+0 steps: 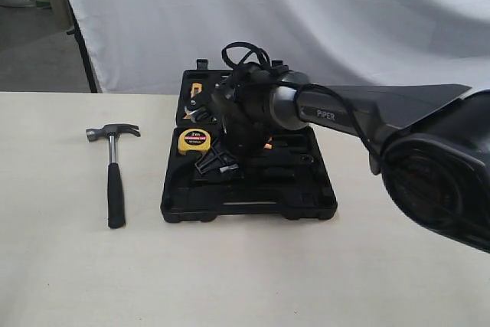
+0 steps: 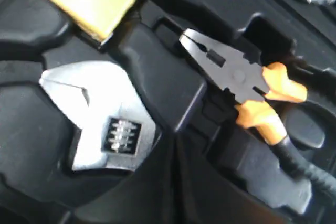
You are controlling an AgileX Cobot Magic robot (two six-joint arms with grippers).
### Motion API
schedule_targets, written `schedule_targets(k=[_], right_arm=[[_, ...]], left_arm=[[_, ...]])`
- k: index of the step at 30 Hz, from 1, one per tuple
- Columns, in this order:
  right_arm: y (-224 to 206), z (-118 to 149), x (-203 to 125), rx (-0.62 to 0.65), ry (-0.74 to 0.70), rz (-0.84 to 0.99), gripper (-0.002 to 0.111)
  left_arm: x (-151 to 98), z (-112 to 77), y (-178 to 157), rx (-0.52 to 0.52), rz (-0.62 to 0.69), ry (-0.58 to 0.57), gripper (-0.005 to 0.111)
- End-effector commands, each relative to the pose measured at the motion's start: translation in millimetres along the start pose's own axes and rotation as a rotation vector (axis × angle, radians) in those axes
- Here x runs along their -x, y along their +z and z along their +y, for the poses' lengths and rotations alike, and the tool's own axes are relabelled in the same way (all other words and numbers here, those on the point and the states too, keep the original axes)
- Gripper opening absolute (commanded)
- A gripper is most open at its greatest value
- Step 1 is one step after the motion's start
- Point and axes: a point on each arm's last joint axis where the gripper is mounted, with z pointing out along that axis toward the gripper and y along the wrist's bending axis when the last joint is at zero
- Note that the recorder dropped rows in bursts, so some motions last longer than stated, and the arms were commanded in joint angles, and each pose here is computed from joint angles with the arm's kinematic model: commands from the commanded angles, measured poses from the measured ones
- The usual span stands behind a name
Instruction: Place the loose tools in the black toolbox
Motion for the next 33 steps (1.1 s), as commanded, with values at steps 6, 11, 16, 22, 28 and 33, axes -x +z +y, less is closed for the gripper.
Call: schedule_targets(k=[6, 11, 16, 22, 28, 33], right_arm=[[-48, -16, 9, 0.014, 0.046, -0.038, 0.000], [-43, -15, 11, 0.017, 0.045, -0.063, 0.000], [-4, -17, -10, 0.009, 0.076, 0.065, 0.000], [35, -5, -40, 0.020, 0.053, 0.228, 0.000], [-2, -18, -21, 0.014, 0.080, 0.140, 0.000], [-53, -28, -3, 0.029, 0.127, 0.031, 0.000]], left_arm=[[2, 0.9, 0, 0.021, -0.020, 0.000, 0.001], [2, 0.9, 0, 0.021, -0.020, 0.000, 0.001], [2, 0.9, 0, 0.021, -0.020, 0.000, 0.001], [2, 0.9, 0, 0.021, -0.020, 0.000, 0.001], [2, 0.9, 0, 0.021, -0.020, 0.000, 0.001], [2, 0.9, 0, 0.021, -0.020, 0.000, 0.001]])
